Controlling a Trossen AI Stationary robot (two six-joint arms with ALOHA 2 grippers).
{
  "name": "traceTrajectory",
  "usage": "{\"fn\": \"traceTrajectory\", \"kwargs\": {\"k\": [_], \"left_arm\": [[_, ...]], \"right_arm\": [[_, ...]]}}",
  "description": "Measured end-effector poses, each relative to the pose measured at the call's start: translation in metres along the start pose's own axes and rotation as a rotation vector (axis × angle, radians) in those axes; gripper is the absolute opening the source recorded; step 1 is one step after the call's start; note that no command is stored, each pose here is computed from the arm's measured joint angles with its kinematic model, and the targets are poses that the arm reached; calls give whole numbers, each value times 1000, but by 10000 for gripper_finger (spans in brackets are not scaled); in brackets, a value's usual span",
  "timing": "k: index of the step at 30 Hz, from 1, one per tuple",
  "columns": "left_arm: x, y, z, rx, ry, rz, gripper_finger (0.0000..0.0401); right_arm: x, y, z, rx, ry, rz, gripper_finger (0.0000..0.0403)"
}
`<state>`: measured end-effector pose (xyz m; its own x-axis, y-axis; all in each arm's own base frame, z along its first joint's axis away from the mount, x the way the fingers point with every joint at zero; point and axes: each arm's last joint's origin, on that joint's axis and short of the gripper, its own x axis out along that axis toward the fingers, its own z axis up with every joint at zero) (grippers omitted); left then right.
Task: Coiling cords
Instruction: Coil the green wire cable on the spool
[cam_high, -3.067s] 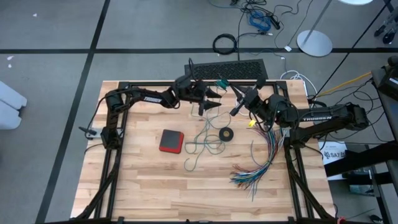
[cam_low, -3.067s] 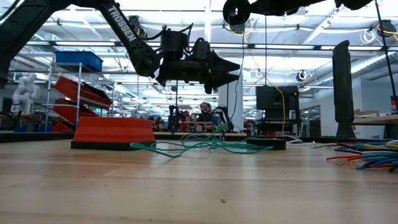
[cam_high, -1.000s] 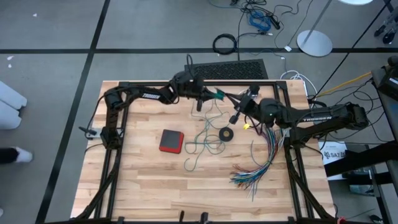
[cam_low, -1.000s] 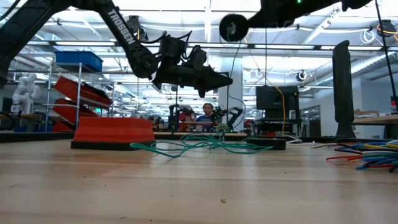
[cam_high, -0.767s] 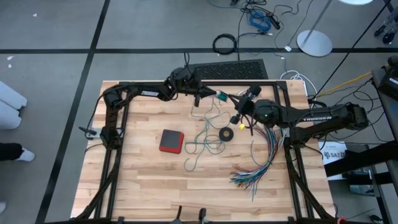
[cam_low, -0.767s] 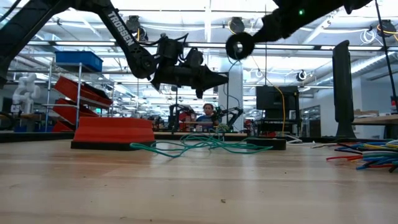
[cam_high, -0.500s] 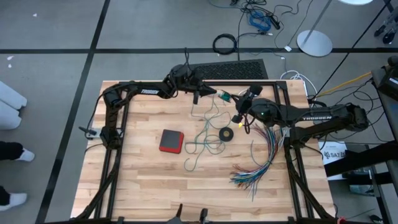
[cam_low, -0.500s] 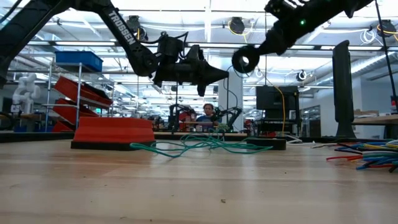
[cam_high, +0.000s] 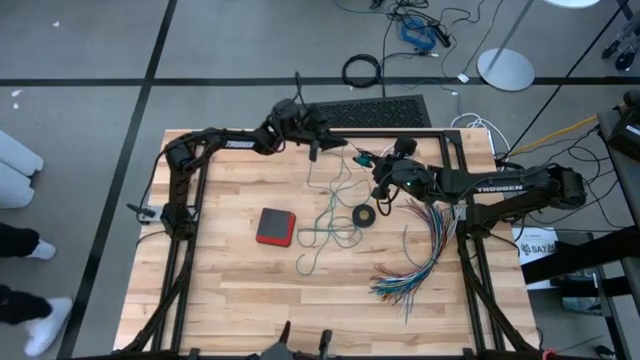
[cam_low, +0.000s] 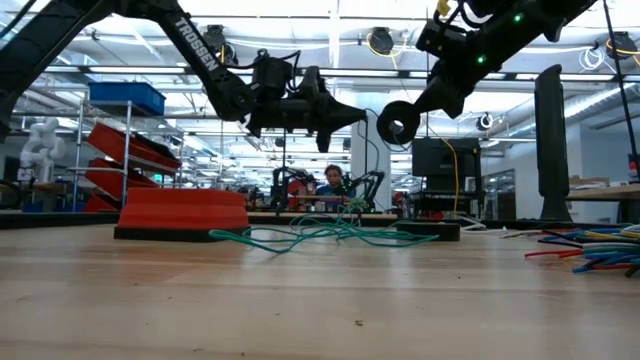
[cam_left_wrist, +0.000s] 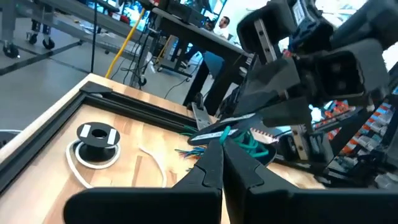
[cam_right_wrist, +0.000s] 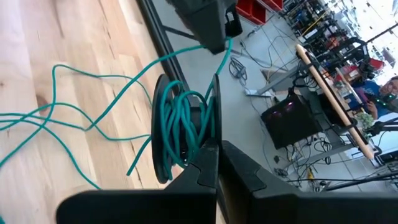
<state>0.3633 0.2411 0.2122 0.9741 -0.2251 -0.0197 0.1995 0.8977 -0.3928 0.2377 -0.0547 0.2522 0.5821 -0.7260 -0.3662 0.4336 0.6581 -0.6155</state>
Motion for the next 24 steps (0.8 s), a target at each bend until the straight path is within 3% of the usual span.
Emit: {"fn": "traceTrajectory", "kwargs": {"k": [24], "left_arm": [[-23,16,8,-25,-12,5,0]], "right_arm": [[1,3,-7,25,51,54,0]]}}
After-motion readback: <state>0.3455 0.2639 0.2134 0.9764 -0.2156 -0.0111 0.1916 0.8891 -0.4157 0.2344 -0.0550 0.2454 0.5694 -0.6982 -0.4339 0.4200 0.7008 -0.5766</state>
